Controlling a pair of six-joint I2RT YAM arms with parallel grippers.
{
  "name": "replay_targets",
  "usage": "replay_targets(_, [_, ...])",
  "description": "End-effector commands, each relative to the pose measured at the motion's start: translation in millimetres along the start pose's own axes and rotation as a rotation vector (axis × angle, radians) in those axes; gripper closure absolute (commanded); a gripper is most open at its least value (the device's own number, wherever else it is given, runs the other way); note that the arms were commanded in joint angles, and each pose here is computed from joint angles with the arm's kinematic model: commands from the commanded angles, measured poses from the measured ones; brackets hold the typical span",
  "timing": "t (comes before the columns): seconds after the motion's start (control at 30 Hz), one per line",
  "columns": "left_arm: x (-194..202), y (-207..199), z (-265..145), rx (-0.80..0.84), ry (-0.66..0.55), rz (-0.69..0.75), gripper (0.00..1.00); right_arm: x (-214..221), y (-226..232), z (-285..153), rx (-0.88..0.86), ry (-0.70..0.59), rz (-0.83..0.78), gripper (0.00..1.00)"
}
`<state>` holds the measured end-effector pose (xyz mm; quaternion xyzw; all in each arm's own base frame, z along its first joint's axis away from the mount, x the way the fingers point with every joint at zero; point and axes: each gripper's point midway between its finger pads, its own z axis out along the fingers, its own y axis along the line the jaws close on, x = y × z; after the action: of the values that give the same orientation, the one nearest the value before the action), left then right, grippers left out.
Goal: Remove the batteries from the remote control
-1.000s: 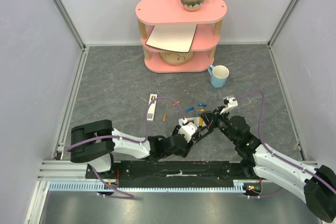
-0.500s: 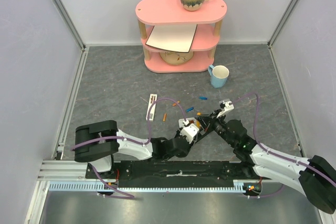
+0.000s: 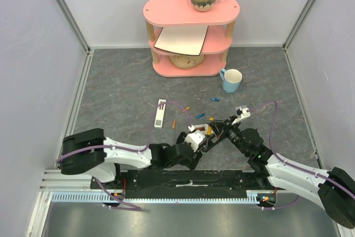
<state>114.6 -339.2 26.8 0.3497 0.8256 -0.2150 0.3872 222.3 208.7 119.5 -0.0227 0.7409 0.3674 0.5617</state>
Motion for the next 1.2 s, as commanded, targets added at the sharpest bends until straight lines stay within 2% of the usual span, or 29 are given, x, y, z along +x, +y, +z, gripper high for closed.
replay_targets(0.0, [-50, -7, -26, 0.110, -0.081, -0.097, 0.15, -29, 19, 0, -0.046, -0.086, 0.058, 1.00])
replay_targets(0.17, [-103, -16, -48, 0.351, -0.216, -0.201, 0.15, -45, 37, -6, -0.115, -0.121, 0.103, 1.00])
replay_targets(0.27, [-123, -16, -57, 0.442, -0.274, -0.237, 0.15, -54, 48, -8, -0.158, -0.138, 0.132, 1.00])
replay_targets(0.47, [-135, -17, -49, 0.514, -0.266, -0.246, 0.16, -66, 69, -14, -0.252, -0.160, 0.182, 1.00])
replay_targets(0.67, [-138, -18, -34, 0.514, -0.252, -0.248, 0.23, -68, 78, -16, -0.302, -0.164, 0.217, 1.00])
replay_targets(0.77, [-142, -17, -32, 0.516, -0.263, -0.244, 0.38, -69, 83, -17, -0.324, -0.158, 0.225, 1.00])
replay_targets(0.87, [-145, -14, -35, 0.512, -0.278, -0.239, 0.74, -65, 83, -15, -0.320, -0.134, 0.225, 1.00])
replay_targets(0.9, [-149, -12, -38, 0.504, -0.289, -0.240, 0.96, -62, 82, -13, -0.312, -0.118, 0.225, 1.00])
replay_targets(0.97, [-145, -5, -39, 0.475, -0.271, -0.235, 0.98, -60, 81, -11, -0.299, -0.108, 0.217, 1.00])
replay_targets(1.03, [-139, 2, -42, 0.439, -0.251, -0.227, 0.98, -58, 79, -7, -0.278, -0.088, 0.189, 0.91])
replay_targets(1.07, [-138, 5, -44, 0.424, -0.247, -0.227, 0.98, -59, 86, -7, -0.306, -0.074, 0.176, 0.82])
replay_targets(1.13, [-130, 13, -49, 0.387, -0.220, -0.218, 0.98, -55, 83, -4, -0.277, -0.041, 0.134, 0.70])
replay_targets(1.17, [-129, 16, -51, 0.373, -0.214, -0.216, 0.98, -57, 84, -2, -0.268, -0.024, 0.115, 0.56])
